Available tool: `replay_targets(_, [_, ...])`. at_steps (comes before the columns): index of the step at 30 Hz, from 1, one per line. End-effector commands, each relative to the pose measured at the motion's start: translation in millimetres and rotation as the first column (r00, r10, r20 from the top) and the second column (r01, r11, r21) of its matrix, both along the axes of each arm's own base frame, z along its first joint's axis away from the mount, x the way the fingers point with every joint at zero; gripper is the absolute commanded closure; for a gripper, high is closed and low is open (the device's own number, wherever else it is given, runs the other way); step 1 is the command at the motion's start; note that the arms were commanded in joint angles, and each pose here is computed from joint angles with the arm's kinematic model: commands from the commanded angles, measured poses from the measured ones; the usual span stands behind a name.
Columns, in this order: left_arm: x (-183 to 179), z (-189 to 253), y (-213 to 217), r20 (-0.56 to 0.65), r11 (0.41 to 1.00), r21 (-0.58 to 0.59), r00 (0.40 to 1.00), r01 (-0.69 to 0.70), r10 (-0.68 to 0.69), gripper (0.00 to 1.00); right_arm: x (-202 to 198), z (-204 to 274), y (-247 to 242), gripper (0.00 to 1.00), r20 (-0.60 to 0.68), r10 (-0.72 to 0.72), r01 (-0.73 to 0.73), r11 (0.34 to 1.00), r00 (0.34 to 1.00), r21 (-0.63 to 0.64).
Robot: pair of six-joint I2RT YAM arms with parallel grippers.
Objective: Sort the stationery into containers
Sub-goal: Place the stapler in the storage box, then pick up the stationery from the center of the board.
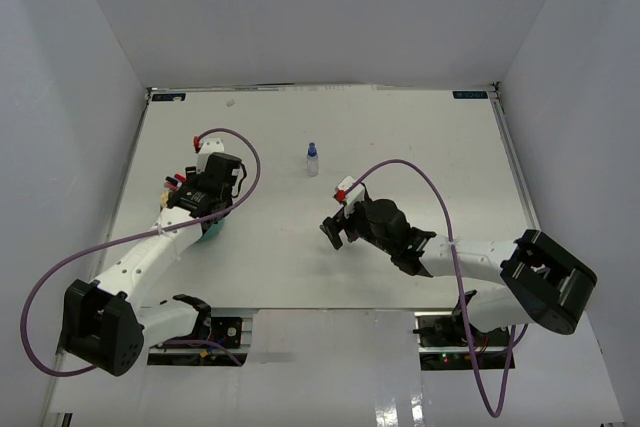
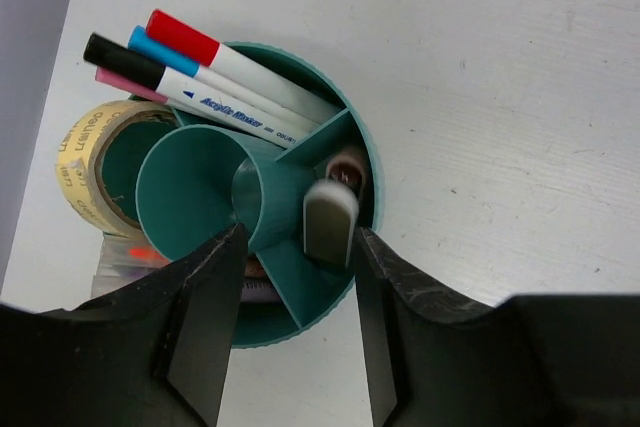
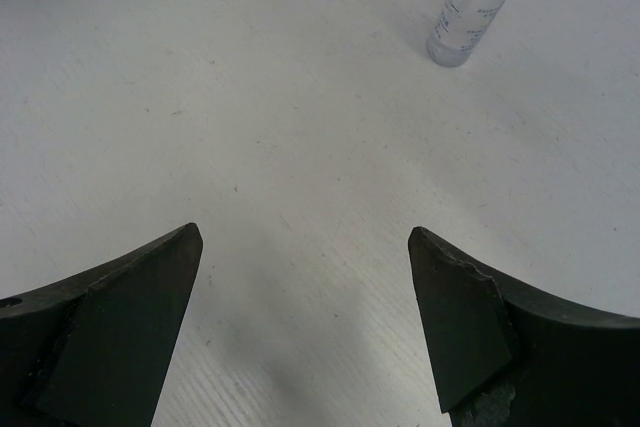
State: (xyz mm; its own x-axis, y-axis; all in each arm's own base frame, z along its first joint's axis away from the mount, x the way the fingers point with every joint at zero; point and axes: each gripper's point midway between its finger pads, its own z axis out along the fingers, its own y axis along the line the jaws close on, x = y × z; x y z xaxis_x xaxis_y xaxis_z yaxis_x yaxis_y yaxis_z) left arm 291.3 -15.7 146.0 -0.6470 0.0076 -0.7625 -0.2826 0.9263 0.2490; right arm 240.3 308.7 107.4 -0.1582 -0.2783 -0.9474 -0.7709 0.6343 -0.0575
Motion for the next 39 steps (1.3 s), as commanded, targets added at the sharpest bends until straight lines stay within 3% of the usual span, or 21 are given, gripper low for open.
replay_targets(1, [4.4, 6.8, -0.8, 0.034, 1.0, -0.023, 0.999, -0.006, 0.007, 0.42, 3.7, 15.5, 10.3, 0.1, 0.028, 0.016, -0.017, 0.999, 0.999, 0.035])
replay_targets(7, [9.6, 16.7, -9.9, 0.052, 0.998, -0.062, 0.998, 0.028, -0.025, 0.31, 4.4, 18.6, 7.6, 0.1, 0.035, 0.004, -0.005, 0.999, 0.999, 0.038])
replay_targets(10, [17.6, 34.3, -30.7, 0.093, 0.983, -0.156, 0.992, 0.1, -0.086, 0.21, 6.3, 25.0, 1.9, 0.1, 0.052, -0.023, 0.02, 0.999, 0.998, 0.048])
replay_targets(13, [30.2, 52.2, -65.2, 0.153, 0.935, -0.285, 0.973, 0.213, -0.175, 0.12, 7.6, 34.1, -5.1, 0.1, 0.074, -0.052, 0.047, 0.997, 0.996, 0.066])
replay_targets(18, [50.2, 52.4, -123.6, 0.161, 0.86, -0.386, 0.942, 0.335, -0.295, 0.06, 7.8, 54.7, -21.1, 0.1, 0.114, -0.111, 0.097, 0.988, 0.987, 0.117])
replay_targets(23, [75.1, 68.1, -192.7, 0.262, 0.762, -0.443, 0.881, 0.472, -0.394, 0.05, 5.0, 56.8, -36.9, 0.1, 0.125, -0.153, 0.137, 0.981, 0.98, 0.135])
replay_targets(27, [97.7, 69.9, -226.5, 0.309, 0.73, -0.45, 0.856, 0.515, -0.414, 0.05, 3.2, 63.5, -44.4, 0.1, 0.138, -0.171, 0.149, 0.976, 0.975, 0.158])
replay_targets(31, [120.3, 65.9, -250.1, 0.334, 0.73, -0.433, 0.846, 0.529, -0.415, 0.06, 5.2, 63.3, -49.0, 0.1, 0.147, -0.19, 0.168, 0.974, 0.971, 0.154])
replay_targets(39, [151.7, 30.2, -259.0, 0.299, 0.789, -0.395, 0.878, 0.47, -0.373, 0.17, 4.9, 60.2, -49.8, 0.1, 0.15, -0.188, 0.167, 0.975, 0.971, 0.145])
